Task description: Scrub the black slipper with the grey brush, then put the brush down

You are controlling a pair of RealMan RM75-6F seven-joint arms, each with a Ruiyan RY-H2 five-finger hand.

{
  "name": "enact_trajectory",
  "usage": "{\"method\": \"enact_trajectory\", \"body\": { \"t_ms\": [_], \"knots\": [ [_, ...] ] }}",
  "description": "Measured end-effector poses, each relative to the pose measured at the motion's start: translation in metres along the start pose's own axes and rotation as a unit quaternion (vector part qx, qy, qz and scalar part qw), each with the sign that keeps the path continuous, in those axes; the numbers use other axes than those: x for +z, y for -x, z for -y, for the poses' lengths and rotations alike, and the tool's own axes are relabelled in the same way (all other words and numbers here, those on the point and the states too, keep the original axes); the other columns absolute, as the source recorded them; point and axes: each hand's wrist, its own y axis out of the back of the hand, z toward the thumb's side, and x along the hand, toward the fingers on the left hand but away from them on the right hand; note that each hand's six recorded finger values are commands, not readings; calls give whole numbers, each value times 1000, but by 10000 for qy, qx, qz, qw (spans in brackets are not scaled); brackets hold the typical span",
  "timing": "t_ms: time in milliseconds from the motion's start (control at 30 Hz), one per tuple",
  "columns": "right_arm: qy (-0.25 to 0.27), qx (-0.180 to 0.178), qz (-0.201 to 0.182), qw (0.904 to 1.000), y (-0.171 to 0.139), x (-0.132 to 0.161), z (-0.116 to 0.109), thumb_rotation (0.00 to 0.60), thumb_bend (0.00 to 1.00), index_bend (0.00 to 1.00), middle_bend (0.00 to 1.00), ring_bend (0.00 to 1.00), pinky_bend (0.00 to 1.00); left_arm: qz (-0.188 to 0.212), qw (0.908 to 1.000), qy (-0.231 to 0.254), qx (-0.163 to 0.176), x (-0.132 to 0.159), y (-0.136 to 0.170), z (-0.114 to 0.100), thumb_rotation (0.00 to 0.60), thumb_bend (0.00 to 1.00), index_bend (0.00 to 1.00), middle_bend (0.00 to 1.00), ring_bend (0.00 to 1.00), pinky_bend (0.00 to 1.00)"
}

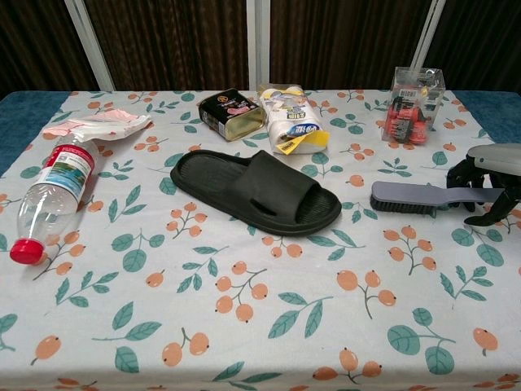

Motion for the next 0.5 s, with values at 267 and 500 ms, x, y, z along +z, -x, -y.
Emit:
{"method": "enact_trajectory", "body": {
  "t_ms": [267, 500],
  "knots": [
    [55, 103, -73, 9999, 5, 6, 1, 600, 176, 689, 728, 752, 923, -25, 10000, 12, -18, -2, 1, 2, 600, 59, 237, 244, 141, 179],
    [159, 103, -105, 9998, 10, 11, -1, 600, 298, 914, 853, 878, 999, 4, 10000, 30, 16, -2, -1, 2, 600, 57, 237, 244, 141, 179]
  ]
}}
